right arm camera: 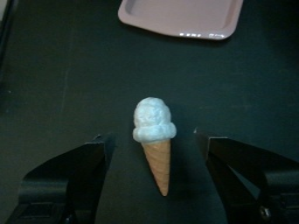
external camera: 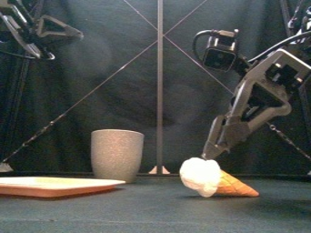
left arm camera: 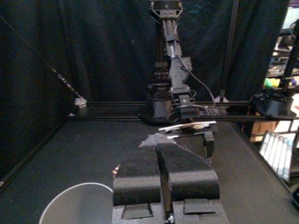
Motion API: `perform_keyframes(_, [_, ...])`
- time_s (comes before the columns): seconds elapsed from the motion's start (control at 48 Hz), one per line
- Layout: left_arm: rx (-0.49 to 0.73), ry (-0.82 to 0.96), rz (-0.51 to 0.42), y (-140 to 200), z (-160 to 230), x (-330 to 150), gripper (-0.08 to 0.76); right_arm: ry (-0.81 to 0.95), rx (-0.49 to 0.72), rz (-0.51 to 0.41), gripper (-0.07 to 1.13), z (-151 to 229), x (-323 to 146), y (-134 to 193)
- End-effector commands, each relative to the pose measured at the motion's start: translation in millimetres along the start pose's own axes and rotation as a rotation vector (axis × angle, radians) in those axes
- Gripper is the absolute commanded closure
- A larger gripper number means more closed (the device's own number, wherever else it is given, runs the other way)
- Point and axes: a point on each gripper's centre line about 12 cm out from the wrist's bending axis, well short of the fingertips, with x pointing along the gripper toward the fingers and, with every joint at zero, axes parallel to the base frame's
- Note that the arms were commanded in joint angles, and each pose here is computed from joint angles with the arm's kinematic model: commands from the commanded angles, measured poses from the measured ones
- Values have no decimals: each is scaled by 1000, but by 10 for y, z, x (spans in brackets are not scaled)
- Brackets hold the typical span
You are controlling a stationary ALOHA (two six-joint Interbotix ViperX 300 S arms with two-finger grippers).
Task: Pick the ice cream then place it on the pink plate
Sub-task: Pick the ice cream
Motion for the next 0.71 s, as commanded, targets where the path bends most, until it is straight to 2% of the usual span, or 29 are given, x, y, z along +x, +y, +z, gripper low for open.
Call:
perform_keyframes(0.021, [3,-14,-2,-2,53,16,710,-11,0,6,23,83,52,36])
perform_keyframes(0.312, [3,-14,-3,-5,54,16,709,33,-20,11,48,63,225,88])
perform_keyframes(0.417, [2,-18,-1,-1,69,16,709,55,-21,8,99,24,265,88])
perform_keyframes(0.542, [2,-23,-1,-1,72,2,709,81,-26,9,275,1,318,105])
perform_keyframes(0.708, [2,-26,-1,-1,72,-9,709,81,-29,8,611,105,334,110])
